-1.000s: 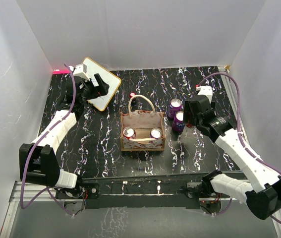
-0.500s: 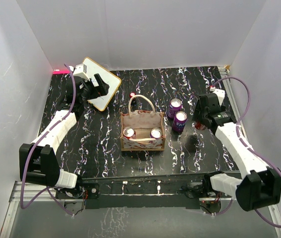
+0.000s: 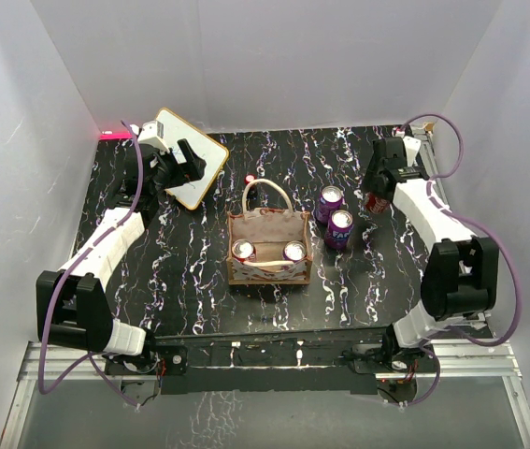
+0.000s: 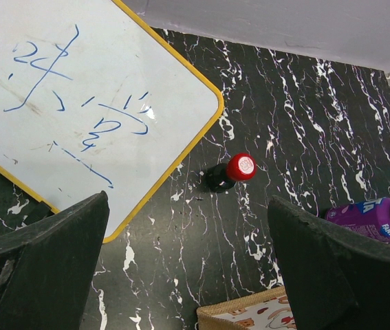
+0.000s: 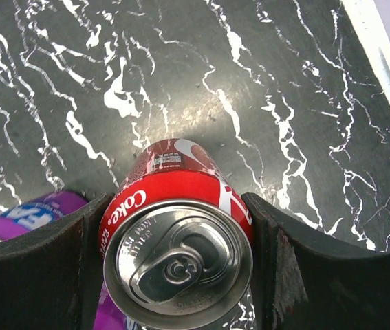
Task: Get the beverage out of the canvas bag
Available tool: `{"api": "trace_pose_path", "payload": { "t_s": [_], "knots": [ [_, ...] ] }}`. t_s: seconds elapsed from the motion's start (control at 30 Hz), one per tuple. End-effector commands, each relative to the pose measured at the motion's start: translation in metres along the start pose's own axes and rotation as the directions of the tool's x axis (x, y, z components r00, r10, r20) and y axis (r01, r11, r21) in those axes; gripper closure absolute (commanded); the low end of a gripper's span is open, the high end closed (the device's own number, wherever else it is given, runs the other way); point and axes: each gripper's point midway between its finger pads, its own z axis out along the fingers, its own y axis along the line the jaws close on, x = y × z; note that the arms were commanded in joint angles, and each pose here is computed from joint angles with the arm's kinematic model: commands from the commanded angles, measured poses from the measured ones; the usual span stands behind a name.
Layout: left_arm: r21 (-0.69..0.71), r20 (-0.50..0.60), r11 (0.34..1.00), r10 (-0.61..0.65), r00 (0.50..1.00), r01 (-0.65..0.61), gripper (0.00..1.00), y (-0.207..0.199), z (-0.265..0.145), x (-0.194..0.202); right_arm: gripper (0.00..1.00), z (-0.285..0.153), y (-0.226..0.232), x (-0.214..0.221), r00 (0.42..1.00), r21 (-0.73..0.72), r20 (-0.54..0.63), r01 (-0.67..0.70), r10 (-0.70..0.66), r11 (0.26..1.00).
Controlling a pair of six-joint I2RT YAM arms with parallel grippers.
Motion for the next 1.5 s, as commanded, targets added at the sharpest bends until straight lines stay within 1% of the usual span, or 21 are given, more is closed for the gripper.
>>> {"api": "trace_pose_path", "payload": {
  "t_s": [0.0, 0.13, 0.27, 0.53, 0.67, 0.77, 1.03, 1.13, 1.17, 1.27, 1.37, 1.47],
  "knots": [
    [0.020, 0.068, 1.000, 0.011, 0.998, -0.012, 0.03, -0.010, -0.008, -0.028, 0.92, 0.002, 0.004, -0.070, 0.977, -0.001, 0.190, -0.102, 0.100, 0.995],
    [0.019, 0.071, 1.000, 0.012, 0.997, -0.014, 0.03, -0.010, -0.009, -0.029, 0.92, 0.026, 0.007, -0.064, 0.988, 0.025, 0.132, -0.089, 0.085, 0.996],
    [0.020, 0.068, 1.000, 0.012, 0.998, -0.013, 0.03, -0.009, -0.008, -0.028, 0.92, 0.049, 0.020, -0.048, 0.996, 0.010, 0.051, -0.075, 0.074, 0.997],
    [0.021, 0.058, 1.000, 0.010, 0.998, -0.011, 0.03, -0.009, -0.005, -0.025, 0.92, 0.069, 0.024, -0.039, 0.998, 0.039, 0.011, -0.069, 0.068, 0.997],
    [0.020, 0.054, 1.000, 0.008, 0.999, -0.009, 0.03, -0.008, -0.004, -0.024, 0.86, 0.073, 0.025, -0.032, 0.998, 0.034, -0.011, -0.064, 0.065, 0.997],
    [0.024, 0.051, 1.000, 0.006, 0.999, -0.007, 0.03, -0.009, -0.004, -0.023, 0.75, 0.074, 0.027, -0.025, 0.998, 0.023, -0.030, -0.060, 0.060, 0.998],
    [0.025, 0.049, 1.000, 0.004, 0.999, -0.005, 0.03, -0.009, -0.003, -0.022, 0.30, 0.064, 0.025, -0.028, 0.998, 0.004, -0.021, -0.055, 0.055, 0.998],
    [0.025, 0.051, 1.000, 0.005, 0.999, -0.006, 0.03, -0.009, -0.003, -0.023, 0.17, 0.057, 0.028, -0.031, 0.998, -0.025, -0.017, -0.053, 0.053, 0.998],
    [0.025, 0.051, 1.000, 0.005, 0.999, -0.006, 0.03, -0.009, -0.003, -0.023, 0.15, 0.053, 0.029, -0.032, 0.998, -0.039, -0.015, -0.054, 0.054, 0.998],
    [0.026, 0.050, 1.000, 0.003, 0.999, -0.004, 0.03, -0.009, -0.003, -0.023, 0.02, 0.041, 0.032, -0.036, 0.998, -0.076, -0.006, -0.061, 0.061, 0.995],
    [0.027, 0.051, 1.000, 0.003, 0.999, -0.005, 0.03, -0.010, -0.003, -0.023, 0.01, 0.023, 0.031, -0.036, 0.997, -0.110, 0.006, -0.070, 0.071, 0.991],
    [0.027, 0.052, 1.000, 0.003, 0.999, -0.005, 0.03, -0.010, -0.004, -0.024, 0.01, 0.006, 0.025, -0.027, 0.997, -0.147, 0.019, -0.071, 0.074, 0.987]
  ]
}}
